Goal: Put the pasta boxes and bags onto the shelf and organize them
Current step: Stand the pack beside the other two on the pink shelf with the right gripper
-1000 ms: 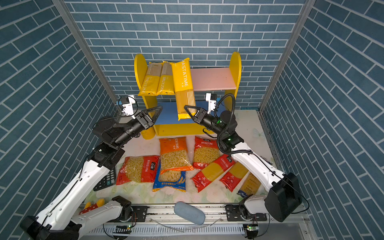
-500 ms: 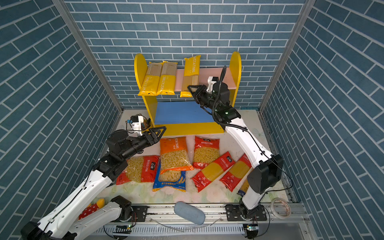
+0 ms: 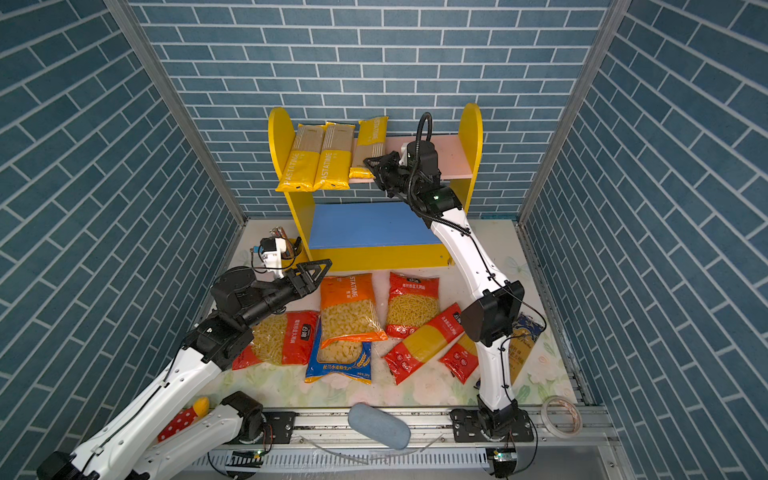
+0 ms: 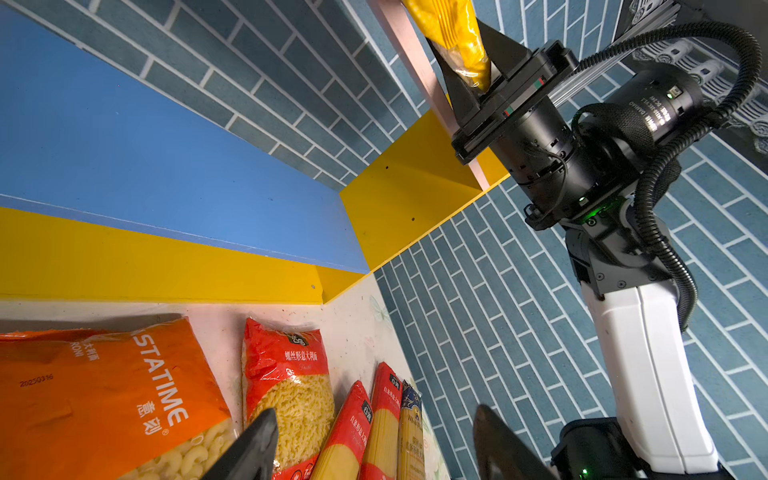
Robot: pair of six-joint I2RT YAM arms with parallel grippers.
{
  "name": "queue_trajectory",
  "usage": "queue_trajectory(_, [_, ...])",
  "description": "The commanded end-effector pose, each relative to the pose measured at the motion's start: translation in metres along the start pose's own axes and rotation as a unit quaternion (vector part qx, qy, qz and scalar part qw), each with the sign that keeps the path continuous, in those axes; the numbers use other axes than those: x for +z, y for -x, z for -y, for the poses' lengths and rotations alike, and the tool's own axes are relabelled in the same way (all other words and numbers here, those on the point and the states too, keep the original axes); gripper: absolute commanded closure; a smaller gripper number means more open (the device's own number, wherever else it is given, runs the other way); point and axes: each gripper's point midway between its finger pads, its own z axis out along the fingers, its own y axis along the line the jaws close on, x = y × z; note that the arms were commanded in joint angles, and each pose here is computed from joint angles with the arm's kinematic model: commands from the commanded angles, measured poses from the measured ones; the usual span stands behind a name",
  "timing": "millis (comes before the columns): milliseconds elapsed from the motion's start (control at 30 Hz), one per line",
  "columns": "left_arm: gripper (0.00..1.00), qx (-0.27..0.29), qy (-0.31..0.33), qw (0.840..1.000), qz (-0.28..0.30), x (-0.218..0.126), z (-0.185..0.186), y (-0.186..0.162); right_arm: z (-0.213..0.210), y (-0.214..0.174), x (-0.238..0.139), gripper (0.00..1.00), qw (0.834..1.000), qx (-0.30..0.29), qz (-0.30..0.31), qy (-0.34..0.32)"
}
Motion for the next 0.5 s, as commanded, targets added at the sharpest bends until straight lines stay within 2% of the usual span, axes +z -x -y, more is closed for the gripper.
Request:
queue_trajectory(0, [0.25, 0.002, 0.002, 1.000, -0.001, 0.001, -0.004, -0.005, -0.076, -0.002, -0.025, 0.94, 0.993, -0.068, -0.002, 0.101])
queue_trajectory(133, [0.26, 0.001, 0.002, 1.000, -0.005, 0.005, -0.005, -0.007, -0.070, -0.012, -0.022, 1.00, 0.993, -0.060, -0.034, 0.098])
queue_trajectory(267, [0.26, 0.002, 0.000, 1.000, -0.009, 0.010, -0.002, -0.008, -0.067, -0.017, -0.019, 0.96, 0.993, -0.049, -0.049, 0.100])
queue_trajectory(367, [0.26, 0.005, -0.003, 1.000, -0.007, 0.010, 0.003, -0.005, -0.064, -0.014, -0.021, 0.80, 0.993, -0.052, -0.042, 0.093])
queue_trajectory(433, [0.26, 0.008, -0.002, 1.000, -0.005, 0.009, 0.005, -0.003, -0.063, -0.014, -0.021, 0.66, 0.993, -0.055, -0.041, 0.093])
queue_trajectory(467, [0.26, 0.009, -0.001, 1.000, -0.004, 0.008, 0.005, -0.003, -0.063, -0.016, -0.022, 0.63, 0.993, -0.055, -0.044, 0.092])
